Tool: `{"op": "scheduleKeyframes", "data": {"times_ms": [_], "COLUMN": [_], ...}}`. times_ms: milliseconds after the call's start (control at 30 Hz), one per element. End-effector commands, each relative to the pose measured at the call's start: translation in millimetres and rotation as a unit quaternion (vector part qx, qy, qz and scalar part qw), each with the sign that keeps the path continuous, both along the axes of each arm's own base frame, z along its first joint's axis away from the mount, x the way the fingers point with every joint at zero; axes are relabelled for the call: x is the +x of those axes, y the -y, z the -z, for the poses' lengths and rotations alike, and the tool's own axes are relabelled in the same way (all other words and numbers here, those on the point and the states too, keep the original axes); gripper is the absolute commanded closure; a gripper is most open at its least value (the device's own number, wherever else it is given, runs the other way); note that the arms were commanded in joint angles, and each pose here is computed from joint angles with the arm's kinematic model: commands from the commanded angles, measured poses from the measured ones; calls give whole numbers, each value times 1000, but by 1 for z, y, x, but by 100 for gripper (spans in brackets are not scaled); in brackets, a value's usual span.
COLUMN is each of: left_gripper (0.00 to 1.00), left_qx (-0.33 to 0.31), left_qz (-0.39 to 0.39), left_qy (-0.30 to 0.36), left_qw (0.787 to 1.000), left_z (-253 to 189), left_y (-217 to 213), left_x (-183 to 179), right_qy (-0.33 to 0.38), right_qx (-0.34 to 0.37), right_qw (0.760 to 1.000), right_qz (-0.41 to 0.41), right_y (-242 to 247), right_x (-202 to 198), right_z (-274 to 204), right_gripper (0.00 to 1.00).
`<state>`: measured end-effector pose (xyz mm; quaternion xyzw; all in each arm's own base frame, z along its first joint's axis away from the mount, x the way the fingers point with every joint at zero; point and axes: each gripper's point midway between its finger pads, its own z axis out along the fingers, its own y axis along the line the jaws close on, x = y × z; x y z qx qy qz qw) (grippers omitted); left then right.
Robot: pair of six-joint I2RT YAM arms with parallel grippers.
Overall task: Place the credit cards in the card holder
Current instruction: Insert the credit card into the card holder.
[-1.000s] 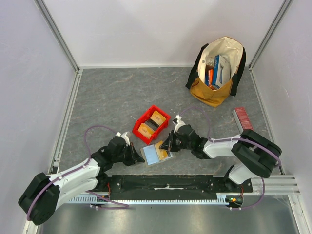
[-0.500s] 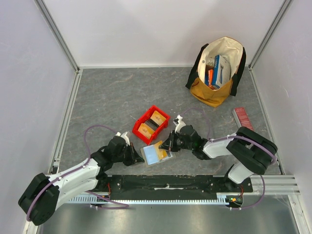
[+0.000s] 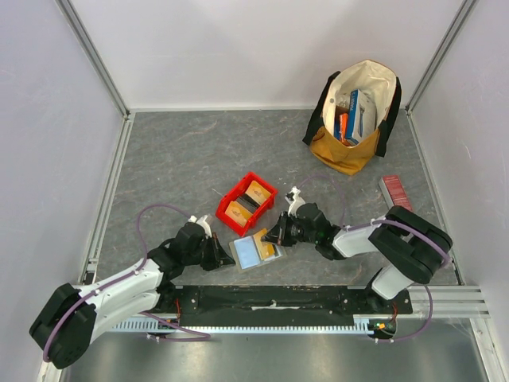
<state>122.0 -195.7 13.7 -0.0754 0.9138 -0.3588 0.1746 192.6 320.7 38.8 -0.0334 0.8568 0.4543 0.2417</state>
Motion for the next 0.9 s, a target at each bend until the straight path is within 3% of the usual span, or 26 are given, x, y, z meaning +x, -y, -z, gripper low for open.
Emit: {"op": "scheduleKeyframes", "data": {"times_ms": [0, 633, 867], "left_gripper": [98, 98, 98], "left_qx": [28, 26, 24], "left_qz": [5, 3, 1], "left_qy": [8, 5, 6], "left_qw": [1000, 1000, 1000], "left_z": [6, 7, 6], "left_y": [-7, -6, -5], "left_x": [1, 2, 3], "right_qy": [4, -18, -32], "right_qx": [24, 91, 80], "right_qw": [1000, 995, 996], "right_qz": [-14, -23, -21], "right_y": [-6, -17, -16], "right_x": [-3, -13, -16], "right_z": [-3, -13, 0], "right_gripper": [100, 100, 100]}}
